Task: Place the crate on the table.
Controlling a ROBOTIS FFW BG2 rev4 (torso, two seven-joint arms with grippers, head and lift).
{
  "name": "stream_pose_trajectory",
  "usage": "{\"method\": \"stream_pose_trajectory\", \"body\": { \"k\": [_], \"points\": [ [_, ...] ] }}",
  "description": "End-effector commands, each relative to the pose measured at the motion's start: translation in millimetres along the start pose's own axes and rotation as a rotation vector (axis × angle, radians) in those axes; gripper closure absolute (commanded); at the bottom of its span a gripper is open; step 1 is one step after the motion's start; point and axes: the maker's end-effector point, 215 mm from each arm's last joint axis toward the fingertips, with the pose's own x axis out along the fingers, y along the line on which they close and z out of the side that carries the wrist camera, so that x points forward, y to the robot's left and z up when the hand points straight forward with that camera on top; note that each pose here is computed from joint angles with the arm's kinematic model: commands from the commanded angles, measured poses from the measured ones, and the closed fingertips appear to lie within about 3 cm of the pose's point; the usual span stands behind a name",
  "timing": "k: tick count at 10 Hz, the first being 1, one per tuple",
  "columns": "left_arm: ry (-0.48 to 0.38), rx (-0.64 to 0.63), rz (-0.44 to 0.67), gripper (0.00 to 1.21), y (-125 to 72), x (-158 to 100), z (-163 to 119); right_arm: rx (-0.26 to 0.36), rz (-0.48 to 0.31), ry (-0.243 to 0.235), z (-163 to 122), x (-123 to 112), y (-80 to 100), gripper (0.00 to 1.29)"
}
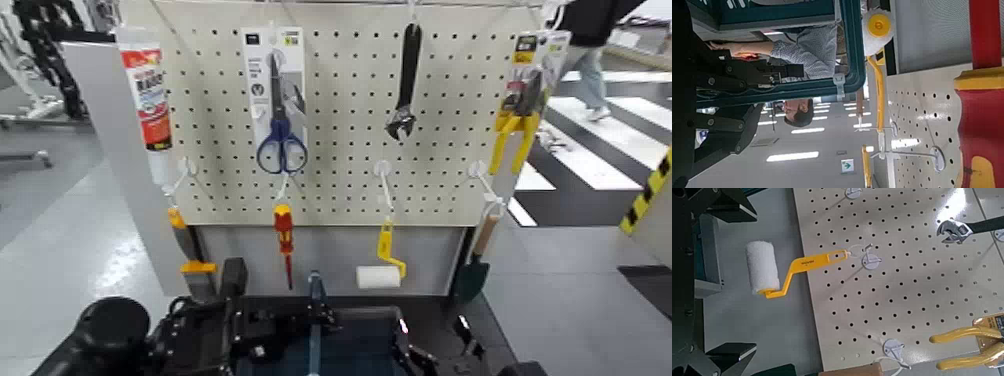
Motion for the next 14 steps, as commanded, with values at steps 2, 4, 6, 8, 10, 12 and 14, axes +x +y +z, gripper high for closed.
{"method": "stream_pose_trajectory", "body": {
  "k": [2, 4, 6, 8, 10, 12, 14],
  "points": [
    [-0.007, -0.002, 0.009, 1.18, 7.3, -2.2, 4.6, 0.003, 0.002, -0.004, 0.7, 0.7, 0.8, 0.14],
    [-0.012, -0.007, 0.009, 1.18, 10.3, -2.9, 5.5, 0.004, 0.005, -0.004, 0.5, 0.5, 2.3, 0.14],
    [-0.017, -0.010, 0.012, 1.18, 13.3, -4.2, 6.3, 0.006, 0.004, -0.004, 0.5, 0.5, 2.2, 0.14],
    [-0.023, -0.012, 0.011, 1.17, 14.6, -4.5, 7.5, 0.005, 0.004, -0.004, 0.3, 0.9, 2.0, 0.14],
    [-0.041, 0.002, 0.013, 1.10, 15.5, -4.5, 13.0, 0.006, 0.005, -0.003, -0.3, 0.3, 2.3, 0.14],
    [-0.052, 0.012, 0.020, 0.65, 18.4, -5.5, 15.6, 0.006, 0.004, -0.006, 0.8, 0.4, 1.7, 0.14],
    [-0.057, 0.037, 0.034, 0.29, 20.4, -5.9, 17.2, 0.005, 0.001, -0.006, 1.3, 0.5, 0.0, 0.14]
  ]
}}
